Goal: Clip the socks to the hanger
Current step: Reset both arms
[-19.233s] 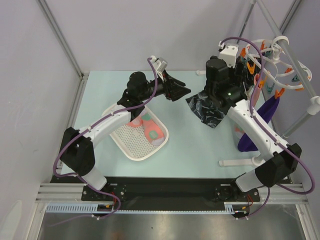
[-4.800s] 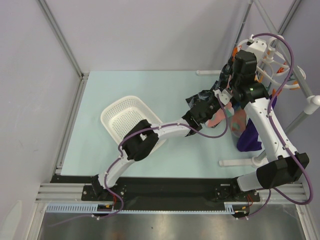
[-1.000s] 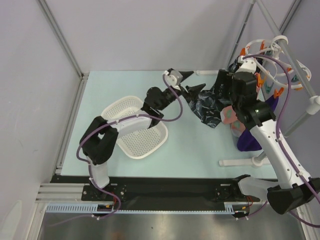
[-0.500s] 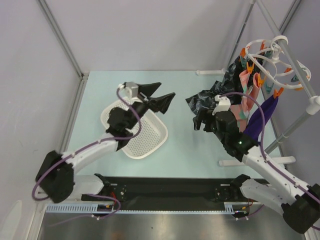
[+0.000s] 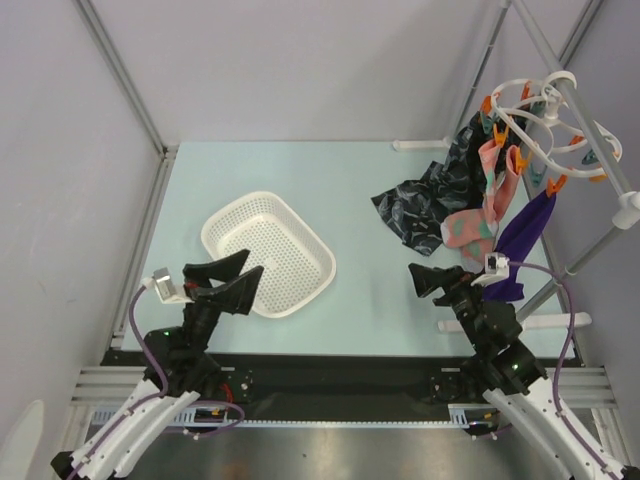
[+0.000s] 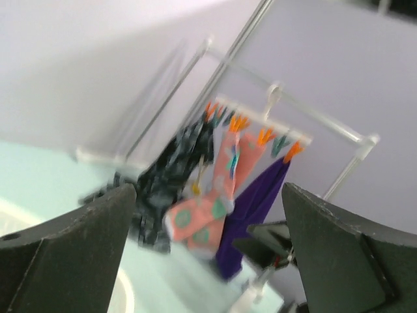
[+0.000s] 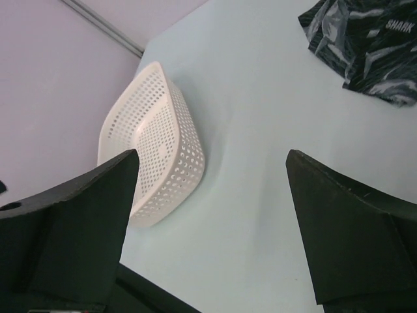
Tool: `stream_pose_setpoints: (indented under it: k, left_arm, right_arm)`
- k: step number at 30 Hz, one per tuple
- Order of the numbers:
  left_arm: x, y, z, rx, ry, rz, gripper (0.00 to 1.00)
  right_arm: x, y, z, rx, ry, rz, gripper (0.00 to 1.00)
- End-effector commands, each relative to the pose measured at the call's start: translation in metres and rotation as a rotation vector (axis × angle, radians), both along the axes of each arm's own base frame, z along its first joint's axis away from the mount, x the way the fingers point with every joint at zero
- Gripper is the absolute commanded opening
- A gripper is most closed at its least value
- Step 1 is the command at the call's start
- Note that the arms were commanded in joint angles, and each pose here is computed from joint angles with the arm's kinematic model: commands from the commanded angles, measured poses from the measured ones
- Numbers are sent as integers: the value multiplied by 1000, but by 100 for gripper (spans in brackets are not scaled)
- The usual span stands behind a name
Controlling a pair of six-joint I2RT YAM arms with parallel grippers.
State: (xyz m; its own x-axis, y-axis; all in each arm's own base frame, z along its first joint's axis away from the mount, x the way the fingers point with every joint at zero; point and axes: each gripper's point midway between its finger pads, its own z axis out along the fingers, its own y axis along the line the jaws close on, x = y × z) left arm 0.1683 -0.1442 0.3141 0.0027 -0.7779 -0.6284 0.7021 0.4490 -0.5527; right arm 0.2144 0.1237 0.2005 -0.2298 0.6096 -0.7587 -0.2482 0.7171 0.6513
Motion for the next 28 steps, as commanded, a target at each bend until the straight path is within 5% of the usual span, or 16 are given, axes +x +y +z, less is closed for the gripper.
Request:
stream_pose_setpoints:
  k: [1, 8, 14, 28]
  left_arm:
    - [9, -16, -72, 110, 255, -59, 100]
    - [-12, -46, -113, -77, 295, -339, 100]
    - [-32, -58, -110, -18, 228, -447, 100]
    - [-38, -64, -120, 42, 241, -477, 100]
  right_arm:
    - [-7, 4, -38, 108, 122, 7, 100]
    - [-10, 12, -103, 150, 273, 9, 100]
    - [-14, 13, -141, 117, 337, 17, 100]
    - [-15, 21, -133, 79, 285, 80, 100]
